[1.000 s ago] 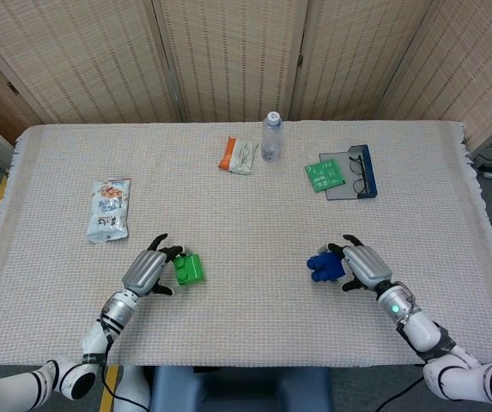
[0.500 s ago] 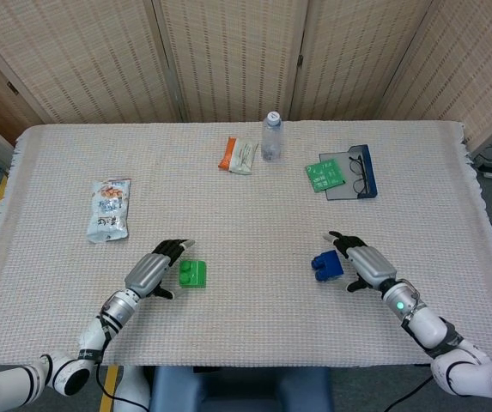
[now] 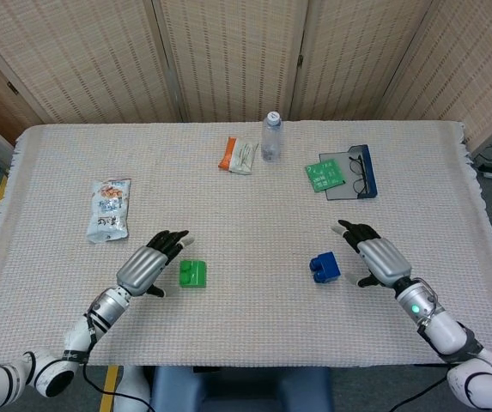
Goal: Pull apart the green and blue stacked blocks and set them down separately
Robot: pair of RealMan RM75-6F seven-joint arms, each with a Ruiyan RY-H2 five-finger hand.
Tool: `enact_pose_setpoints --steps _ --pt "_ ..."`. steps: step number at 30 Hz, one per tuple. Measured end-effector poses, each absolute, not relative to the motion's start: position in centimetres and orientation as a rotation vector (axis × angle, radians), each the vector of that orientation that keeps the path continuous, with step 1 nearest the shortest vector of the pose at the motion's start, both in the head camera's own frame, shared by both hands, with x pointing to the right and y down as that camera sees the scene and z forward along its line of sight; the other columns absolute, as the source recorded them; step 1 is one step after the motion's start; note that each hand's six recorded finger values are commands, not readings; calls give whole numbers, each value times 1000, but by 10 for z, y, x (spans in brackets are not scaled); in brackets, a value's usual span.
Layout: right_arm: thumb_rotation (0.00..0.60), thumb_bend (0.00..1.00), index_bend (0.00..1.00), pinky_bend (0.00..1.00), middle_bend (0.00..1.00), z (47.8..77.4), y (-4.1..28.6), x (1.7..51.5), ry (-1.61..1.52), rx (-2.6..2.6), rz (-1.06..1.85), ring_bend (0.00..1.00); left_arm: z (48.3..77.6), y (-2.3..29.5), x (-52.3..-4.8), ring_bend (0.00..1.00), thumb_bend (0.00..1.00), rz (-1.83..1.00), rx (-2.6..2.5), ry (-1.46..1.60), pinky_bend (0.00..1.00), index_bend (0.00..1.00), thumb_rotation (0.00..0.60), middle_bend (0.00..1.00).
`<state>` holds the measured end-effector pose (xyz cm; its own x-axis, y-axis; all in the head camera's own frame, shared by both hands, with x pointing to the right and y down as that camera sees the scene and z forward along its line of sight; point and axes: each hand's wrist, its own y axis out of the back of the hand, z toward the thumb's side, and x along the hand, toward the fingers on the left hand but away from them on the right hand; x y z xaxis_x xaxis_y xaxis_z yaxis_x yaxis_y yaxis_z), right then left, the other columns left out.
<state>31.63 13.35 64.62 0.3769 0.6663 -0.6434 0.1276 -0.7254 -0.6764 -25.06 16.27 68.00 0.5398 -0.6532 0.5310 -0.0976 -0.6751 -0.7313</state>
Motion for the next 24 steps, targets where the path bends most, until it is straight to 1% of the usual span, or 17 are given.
enact_pose_setpoints --steps 3,6,10,12,15,19,24 --pt "600 374 0 0 0 631 137 327 -687 -1957 1328 0 658 163 -266 0 240 -1097 -1999 567 0 0 600 0" --pt "600 372 0 0 0 611 144 346 -724 -1763 1355 0 637 168 -291 0 241 -1114 -1889 599 0 5 600 0" --pt "600 372 0 0 0 585 163 382 -827 -1520 1462 0 619 187 -338 0 242 -1199 -1770 700 0 8 600 0" --pt "600 373 0 0 0 574 178 405 -888 -1413 1547 0 614 200 -366 0 244 -1282 -1699 747 0 7 600 0" --pt "600 372 0 0 0 568 195 432 -946 -1306 1661 0 613 212 -402 0 252 -1412 -1621 807 0 8 600 0" --pt "600 372 0 0 0 567 201 457 -1003 -1253 1740 0 607 215 -445 0 255 -1552 -1530 895 0 14 600 0" --pt "600 371 0 0 0 565 199 466 -1044 -1275 1741 0 594 210 -459 0 256 -1545 -1518 957 0 20 600 0"
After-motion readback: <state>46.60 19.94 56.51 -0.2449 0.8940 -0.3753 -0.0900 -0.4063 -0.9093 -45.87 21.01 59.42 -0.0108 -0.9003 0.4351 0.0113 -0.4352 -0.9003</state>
